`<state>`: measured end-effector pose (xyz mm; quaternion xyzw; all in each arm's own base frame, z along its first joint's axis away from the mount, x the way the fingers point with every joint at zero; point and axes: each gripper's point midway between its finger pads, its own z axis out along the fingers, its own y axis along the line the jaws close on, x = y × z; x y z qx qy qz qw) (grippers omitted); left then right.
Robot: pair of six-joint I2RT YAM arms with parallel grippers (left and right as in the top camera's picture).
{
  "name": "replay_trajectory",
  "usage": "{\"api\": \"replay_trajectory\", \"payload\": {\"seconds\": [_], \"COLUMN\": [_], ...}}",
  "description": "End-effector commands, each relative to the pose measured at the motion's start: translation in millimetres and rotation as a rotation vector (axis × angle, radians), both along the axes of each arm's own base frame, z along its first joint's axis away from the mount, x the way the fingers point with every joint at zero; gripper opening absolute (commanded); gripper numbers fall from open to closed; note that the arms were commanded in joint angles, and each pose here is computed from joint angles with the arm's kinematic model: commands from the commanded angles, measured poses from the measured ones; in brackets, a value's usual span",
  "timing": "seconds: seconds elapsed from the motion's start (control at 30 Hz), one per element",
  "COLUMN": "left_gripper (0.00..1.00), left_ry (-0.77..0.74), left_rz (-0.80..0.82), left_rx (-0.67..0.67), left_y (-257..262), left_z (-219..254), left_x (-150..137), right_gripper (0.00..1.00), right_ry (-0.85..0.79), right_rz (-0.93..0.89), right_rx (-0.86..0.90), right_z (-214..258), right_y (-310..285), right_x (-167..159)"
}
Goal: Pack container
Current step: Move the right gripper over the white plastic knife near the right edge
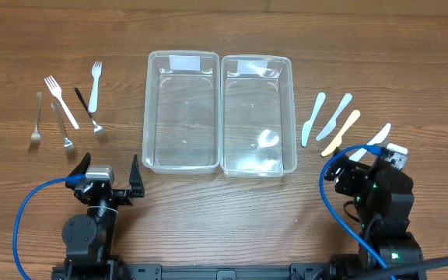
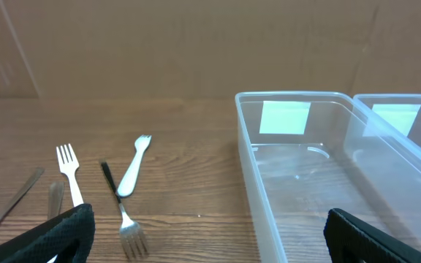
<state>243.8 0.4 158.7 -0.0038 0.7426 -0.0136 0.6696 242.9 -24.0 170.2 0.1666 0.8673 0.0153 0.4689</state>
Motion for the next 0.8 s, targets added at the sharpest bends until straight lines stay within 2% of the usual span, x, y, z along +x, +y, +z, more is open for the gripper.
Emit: {"api": "replay_trajectory", "payload": {"seconds": [0.0,0.3,0.5,0.6,0.77], "left_gripper": [1.00,1.00,1.00,1.00,1.00], "left_ry": [-0.044,-0.057,-0.085,-0.023,0.184], "left_rz": [0.013,0.048,0.111,0.147,0.176], "left_rx": [-0.009,-0.026,-0.046,-0.042,-0.031], "left_y": [2.4,7.7,18.0,23.8,28.6], "left_z": [17.3,40.2,83.4,94.7,106.2], "left_x": [-1.8,-8.9,-19.2,-21.2,-11.2], "right_gripper": [1.00,1.00,1.00,1.00,1.00], "right_ry": [-0.042,0.062,0.231,0.332,0.469], "right_rz": [-0.111,-0.148,-0.189,-0.200,-0.218], "right_rx": [0.066,0.128,0.226,0.260,0.293], "right_z": [17.1,10.1,6.5,3.0,-7.0], "right_y": [-14.0,-22.4,-31.5,-35.8,-38.8], "right_x": [-1.0,-11.3,-8.6,-9.9,-9.6]}}
